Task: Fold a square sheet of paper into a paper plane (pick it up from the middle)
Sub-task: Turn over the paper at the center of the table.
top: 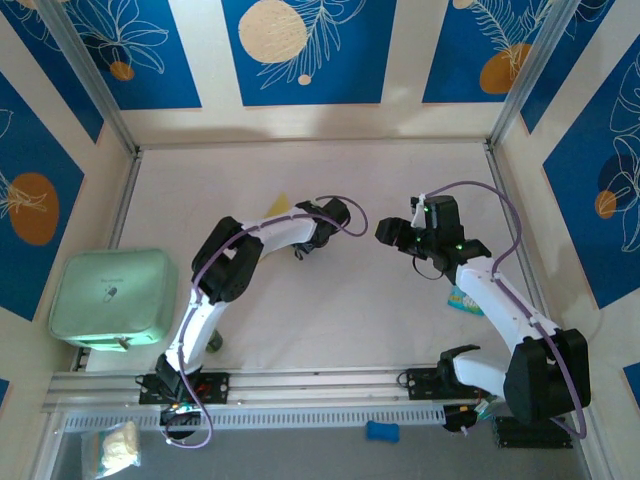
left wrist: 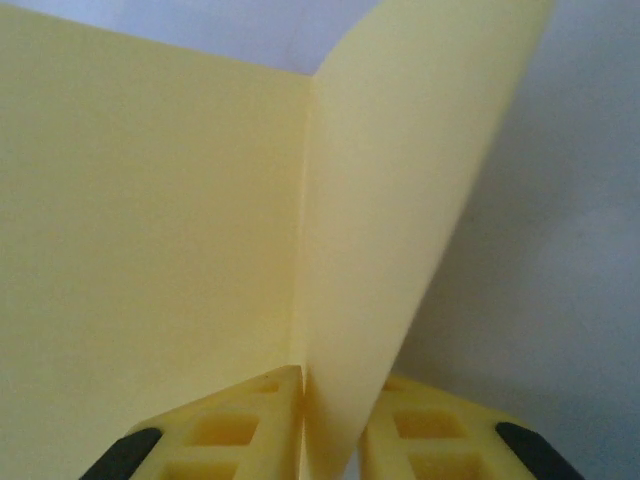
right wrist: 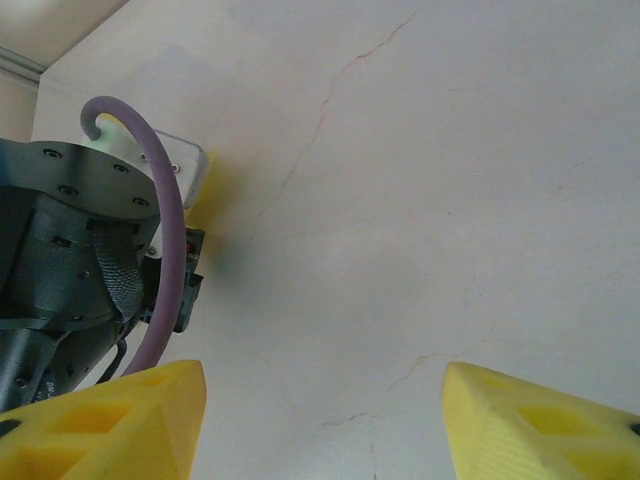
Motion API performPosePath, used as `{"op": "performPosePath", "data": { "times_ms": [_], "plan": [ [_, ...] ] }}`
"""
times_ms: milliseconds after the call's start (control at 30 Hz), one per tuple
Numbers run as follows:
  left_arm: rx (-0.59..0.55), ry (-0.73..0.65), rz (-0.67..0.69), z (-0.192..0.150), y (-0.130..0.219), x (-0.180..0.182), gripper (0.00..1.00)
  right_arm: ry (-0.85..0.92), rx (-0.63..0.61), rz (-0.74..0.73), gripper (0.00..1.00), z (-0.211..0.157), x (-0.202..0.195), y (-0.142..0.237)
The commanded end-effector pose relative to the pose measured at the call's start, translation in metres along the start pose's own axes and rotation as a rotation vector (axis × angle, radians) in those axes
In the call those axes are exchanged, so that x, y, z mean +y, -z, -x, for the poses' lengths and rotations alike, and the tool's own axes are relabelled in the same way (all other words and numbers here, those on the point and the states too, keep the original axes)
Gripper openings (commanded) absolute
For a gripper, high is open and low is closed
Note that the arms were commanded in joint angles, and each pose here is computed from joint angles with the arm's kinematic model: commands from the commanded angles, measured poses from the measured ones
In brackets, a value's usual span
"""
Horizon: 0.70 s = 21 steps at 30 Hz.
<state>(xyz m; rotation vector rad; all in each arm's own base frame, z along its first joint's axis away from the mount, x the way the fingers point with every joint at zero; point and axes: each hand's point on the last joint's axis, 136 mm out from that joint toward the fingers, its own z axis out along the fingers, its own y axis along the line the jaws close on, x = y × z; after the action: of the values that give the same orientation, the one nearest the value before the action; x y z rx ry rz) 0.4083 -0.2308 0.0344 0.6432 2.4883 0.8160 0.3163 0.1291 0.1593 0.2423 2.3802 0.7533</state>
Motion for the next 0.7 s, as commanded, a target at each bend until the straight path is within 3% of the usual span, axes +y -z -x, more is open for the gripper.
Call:
{"op": "performPosePath", "data": {
  "times_ms": [0,200,467,667],
  "plan": [
    [0.027,0.001,-0.038,-0.010,-0.005,-0.017,0.23,-0.029,0.001,0.007,0.63,-0.001,-0.001,-0.003],
    [0.020,0.048,-0.205,0.001,0.027,-0.030,0.35,-0.074,-0.018,0.005,0.63,0.003,-0.003,-0.007],
    [0.051,0.237,-0.742,-0.001,0.102,-0.079,0.49,-0.161,-0.055,-0.060,0.64,0.031,-0.008,-0.020],
    [-0.029,0.340,-0.951,0.009,0.142,-0.067,0.51,-0.205,-0.013,-0.040,0.64,0.028,-0.003,-0.033]
  ]
}}
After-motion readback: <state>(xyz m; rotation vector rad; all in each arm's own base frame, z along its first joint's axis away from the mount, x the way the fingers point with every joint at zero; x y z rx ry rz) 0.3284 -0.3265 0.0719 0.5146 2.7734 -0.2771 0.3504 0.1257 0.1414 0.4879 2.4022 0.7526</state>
